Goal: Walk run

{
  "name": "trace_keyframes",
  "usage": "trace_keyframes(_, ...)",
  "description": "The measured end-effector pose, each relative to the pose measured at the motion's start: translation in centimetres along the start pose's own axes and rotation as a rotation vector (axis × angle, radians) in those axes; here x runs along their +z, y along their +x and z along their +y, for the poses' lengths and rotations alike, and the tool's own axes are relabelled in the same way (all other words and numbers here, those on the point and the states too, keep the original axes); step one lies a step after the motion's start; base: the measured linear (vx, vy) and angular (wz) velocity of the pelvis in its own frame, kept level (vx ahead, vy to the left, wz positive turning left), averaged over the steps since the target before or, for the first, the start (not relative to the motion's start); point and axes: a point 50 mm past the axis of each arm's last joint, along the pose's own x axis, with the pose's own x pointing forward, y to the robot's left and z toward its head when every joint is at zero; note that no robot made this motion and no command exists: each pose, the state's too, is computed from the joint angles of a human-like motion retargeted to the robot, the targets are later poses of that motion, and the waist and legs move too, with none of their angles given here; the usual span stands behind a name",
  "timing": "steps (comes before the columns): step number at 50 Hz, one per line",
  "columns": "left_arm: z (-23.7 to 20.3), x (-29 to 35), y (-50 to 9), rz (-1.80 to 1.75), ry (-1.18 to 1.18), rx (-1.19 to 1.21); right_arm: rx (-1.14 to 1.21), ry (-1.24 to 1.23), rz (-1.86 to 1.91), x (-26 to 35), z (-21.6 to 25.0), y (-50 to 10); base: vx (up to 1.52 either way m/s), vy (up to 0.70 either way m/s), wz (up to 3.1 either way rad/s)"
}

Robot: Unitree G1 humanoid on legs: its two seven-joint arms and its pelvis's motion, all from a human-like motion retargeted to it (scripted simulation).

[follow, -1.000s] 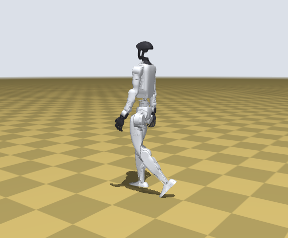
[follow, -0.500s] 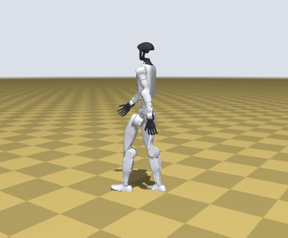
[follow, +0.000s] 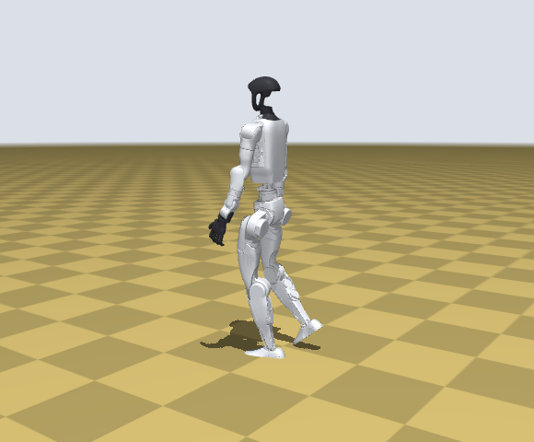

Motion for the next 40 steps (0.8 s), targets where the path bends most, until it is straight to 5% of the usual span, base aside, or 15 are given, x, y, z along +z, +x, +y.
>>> trace_keyframes(10,3.4,10.4,0.3,-0.313,-0.021,0.086,-0.007,-0.015,0.254,-8.0,-2.1,-2.3,0.38,-0.06,0.32)
trace_keyframes(20,3.8,12.7,0.1,-0.389,-0.050,0.094,0.044,0.059,0.346,-10.7,-2.0,-3.5,0.54,-0.17,0.30)
trace_keyframes(32,2.2,3.1,0.0,-0.187,-0.046,0.069,0.015,-0.012,0.245,-6.8,-1.3,-1.8,0.58,-0.23,0.14)
trace_keyframes(40,0.0,-6.7,-2.2,0.086,0.060,0.011,0.005,0.017,-0.105,2.7,1.9,0.3,0.42,-0.14,0.17)
